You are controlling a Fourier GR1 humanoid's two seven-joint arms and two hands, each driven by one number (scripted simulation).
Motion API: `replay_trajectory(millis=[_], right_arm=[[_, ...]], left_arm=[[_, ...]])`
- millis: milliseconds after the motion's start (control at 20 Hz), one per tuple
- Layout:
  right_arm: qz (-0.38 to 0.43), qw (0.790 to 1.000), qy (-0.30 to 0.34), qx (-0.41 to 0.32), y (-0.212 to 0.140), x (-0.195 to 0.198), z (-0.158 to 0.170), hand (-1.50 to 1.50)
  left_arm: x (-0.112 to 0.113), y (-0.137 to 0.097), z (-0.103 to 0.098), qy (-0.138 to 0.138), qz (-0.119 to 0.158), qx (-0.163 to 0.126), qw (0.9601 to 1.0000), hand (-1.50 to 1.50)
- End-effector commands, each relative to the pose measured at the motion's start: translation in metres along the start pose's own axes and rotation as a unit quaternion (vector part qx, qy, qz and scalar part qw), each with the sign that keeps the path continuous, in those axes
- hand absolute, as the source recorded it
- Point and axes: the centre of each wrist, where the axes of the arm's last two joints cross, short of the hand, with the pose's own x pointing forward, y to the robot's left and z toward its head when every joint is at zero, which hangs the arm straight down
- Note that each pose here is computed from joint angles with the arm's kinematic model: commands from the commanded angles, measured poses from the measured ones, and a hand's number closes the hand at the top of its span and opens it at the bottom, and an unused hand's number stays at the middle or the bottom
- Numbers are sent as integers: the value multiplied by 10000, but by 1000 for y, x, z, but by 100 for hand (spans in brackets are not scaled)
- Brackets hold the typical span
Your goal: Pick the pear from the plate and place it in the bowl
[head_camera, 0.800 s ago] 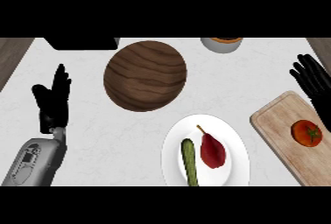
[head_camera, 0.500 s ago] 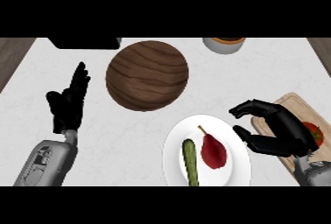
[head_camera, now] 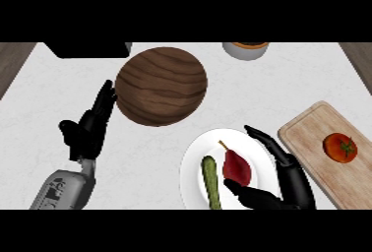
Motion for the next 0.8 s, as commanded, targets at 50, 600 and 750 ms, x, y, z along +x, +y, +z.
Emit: replay_trajectory(millis=[50, 600, 750], right_arm=[[253, 9953, -645, -678, 24, 16, 27, -150], [1467, 9859, 788, -146, -18, 96, -5, -150], [1529, 9790, 1343, 80, -1, 97, -16, -150]], left_arm=[[0, 1, 11, -49, 47, -234, 9997, 0], [4, 7, 14, -61, -31, -110, 9999, 0], [-6, 7, 16, -111, 34, -292, 9995, 0]])
